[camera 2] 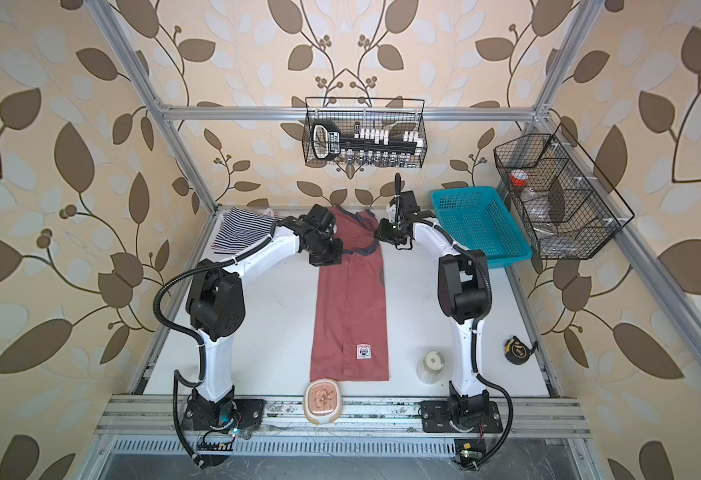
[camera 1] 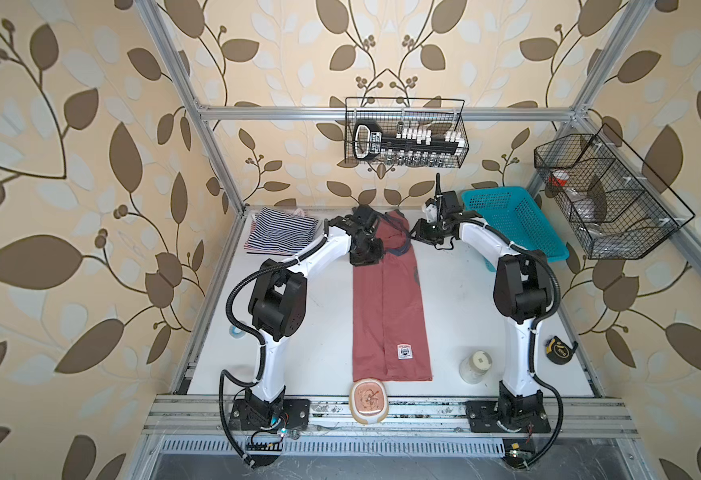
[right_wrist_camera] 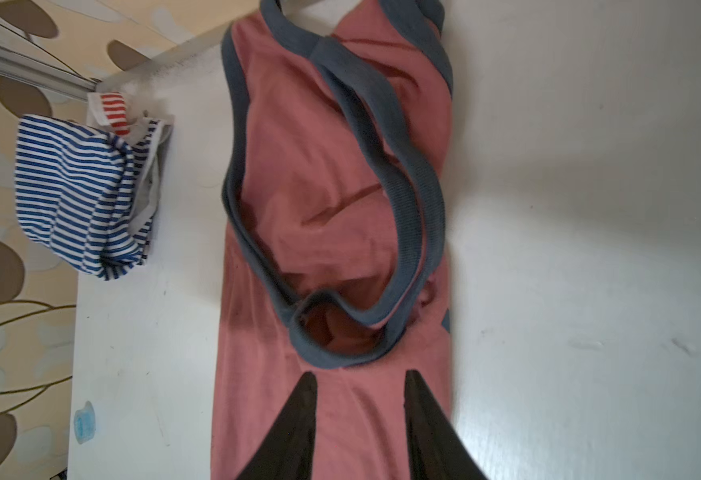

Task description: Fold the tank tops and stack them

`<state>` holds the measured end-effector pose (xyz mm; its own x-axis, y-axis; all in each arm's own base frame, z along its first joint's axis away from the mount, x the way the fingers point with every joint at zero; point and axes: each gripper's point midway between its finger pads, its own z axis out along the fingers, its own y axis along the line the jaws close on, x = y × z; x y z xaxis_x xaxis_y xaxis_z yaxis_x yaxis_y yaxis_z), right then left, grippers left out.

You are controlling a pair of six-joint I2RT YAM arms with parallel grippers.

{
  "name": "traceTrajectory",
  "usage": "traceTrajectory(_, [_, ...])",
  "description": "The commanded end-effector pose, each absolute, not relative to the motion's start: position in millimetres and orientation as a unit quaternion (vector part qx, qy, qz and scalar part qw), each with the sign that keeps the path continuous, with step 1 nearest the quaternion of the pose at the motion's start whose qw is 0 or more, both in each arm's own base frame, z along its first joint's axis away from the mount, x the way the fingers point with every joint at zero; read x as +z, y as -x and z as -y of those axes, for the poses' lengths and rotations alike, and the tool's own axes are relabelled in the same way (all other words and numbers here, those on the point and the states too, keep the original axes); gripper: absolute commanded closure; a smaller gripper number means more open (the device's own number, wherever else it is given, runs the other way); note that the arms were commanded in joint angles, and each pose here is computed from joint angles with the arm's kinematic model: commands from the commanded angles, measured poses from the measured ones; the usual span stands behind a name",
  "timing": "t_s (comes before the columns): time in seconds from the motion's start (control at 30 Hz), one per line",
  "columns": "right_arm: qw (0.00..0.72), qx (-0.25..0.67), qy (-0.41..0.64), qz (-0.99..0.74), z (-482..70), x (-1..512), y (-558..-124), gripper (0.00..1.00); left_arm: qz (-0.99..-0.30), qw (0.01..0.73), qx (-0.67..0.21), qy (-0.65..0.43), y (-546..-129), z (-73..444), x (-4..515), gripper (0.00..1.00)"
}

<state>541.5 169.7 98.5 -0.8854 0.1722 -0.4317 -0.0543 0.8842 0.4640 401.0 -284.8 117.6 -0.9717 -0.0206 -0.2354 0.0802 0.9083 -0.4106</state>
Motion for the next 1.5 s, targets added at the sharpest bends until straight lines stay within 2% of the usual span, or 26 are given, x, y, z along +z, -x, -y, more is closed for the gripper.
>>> traceTrajectory(0.0, [0.236, 0.223, -0.026, -0.945, -160.1, 88.2, -553.4, 0.62, -0.973, 0.082, -0.209, -0.059, -368.5, 292.5, 112.8, 1.0])
traceTrajectory(0.5, [0.238, 0.266, -0.04, -0.933, -170.7, 64.4, -593.3, 0.62, -0.979, 0.006, -0.193, -0.057, -324.0, 303.2, 53.5, 1.0])
traceTrajectory(0.83, [0.224, 0.266, -0.033, -0.937, -180.5, 48.9, -593.3, 0.62, -0.98, -0.007, -0.191, -0.055, -315.3, 301.9, 43.5, 1.0])
traceTrajectory(0.93, [0.221, 0.268, -0.023, -0.937, -187.6, 47.6, -590.3, 0.66, -0.98, -0.009, -0.19, -0.054, -315.0, 301.7, 41.8, 1.0])
traceTrajectory(1.33, [0.239, 0.281, -0.035, -0.929, -192.2, 60.2, -601.0, 1.0, -0.981, -0.018, -0.184, -0.053, -310.7, 298.7, 34.8, 1.0])
traceTrajectory(1.47, [0.247, 0.301, -0.05, -0.92, -199.6, 65.9, -608.5, 1.0, -0.982, -0.021, -0.183, -0.052, -309.1, 298.1, 32.8, 1.0])
